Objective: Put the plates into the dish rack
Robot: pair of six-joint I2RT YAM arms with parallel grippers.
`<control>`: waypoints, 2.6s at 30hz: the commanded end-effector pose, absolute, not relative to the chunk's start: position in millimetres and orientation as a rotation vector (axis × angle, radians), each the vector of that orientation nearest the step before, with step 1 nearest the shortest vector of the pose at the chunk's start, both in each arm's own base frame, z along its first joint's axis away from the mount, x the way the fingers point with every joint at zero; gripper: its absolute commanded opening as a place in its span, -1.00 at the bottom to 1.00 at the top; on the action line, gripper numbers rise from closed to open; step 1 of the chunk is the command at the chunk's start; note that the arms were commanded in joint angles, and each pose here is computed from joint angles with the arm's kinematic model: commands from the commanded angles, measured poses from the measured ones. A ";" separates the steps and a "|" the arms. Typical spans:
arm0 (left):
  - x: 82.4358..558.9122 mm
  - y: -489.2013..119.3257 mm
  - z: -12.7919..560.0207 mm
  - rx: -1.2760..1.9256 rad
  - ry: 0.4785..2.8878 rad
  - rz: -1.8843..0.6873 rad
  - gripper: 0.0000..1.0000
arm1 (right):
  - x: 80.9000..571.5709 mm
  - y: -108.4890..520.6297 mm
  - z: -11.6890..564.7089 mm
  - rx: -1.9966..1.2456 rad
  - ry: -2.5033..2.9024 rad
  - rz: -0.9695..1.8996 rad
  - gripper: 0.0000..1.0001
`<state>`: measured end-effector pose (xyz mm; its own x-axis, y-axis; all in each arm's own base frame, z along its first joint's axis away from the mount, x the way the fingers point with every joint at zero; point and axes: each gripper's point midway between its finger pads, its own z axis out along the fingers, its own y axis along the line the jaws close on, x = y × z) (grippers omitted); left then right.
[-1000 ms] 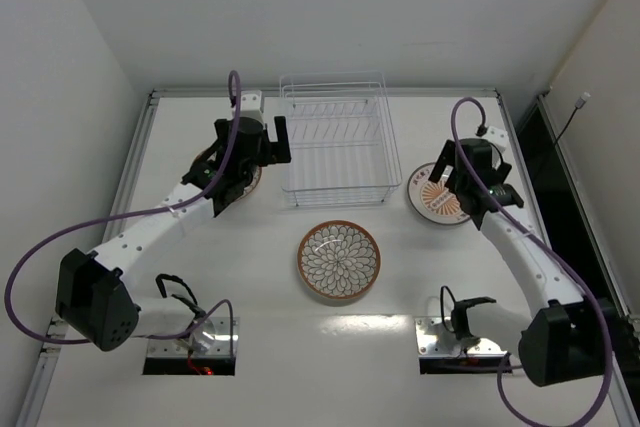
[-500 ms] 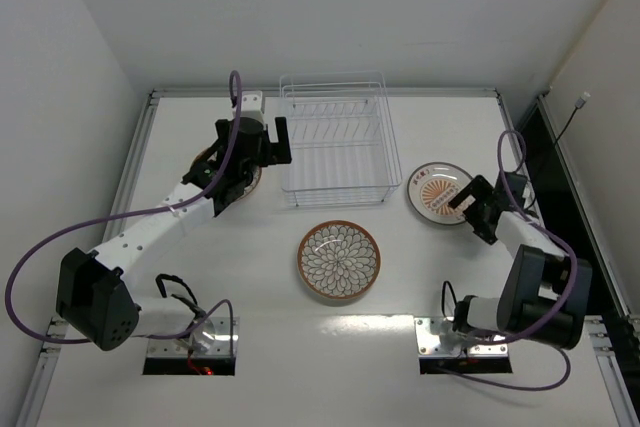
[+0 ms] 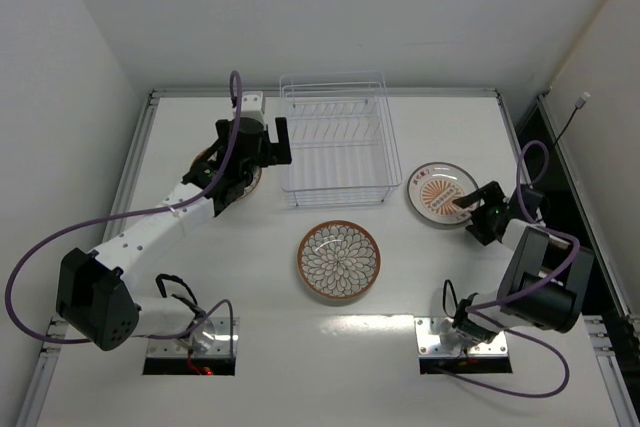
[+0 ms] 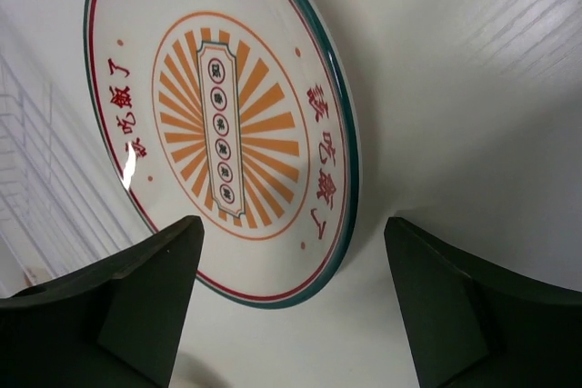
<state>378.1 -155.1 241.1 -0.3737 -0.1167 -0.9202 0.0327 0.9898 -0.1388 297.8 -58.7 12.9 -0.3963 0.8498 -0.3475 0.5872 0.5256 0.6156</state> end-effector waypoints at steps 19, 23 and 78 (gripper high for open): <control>380.6 -163.1 257.5 -0.058 1.914 -0.204 1.00 | 321.8 -30.5 24.4 1.141 2.005 0.879 -1.00; 380.6 -163.1 257.5 -0.058 1.914 -0.204 1.00 | 318.2 -34.8 46.1 1.100 1.962 0.817 -1.00; 377.8 -159.6 259.7 -0.062 1.921 -0.191 1.00 | 528.3 96.1 222.2 0.379 1.902 -0.403 -1.00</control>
<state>373.4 -154.1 233.7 -0.4058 -0.1001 -0.9085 0.0368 0.9914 -0.1257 522.6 95.1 198.3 -0.4135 0.1319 -0.9009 0.4104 0.9102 -0.0552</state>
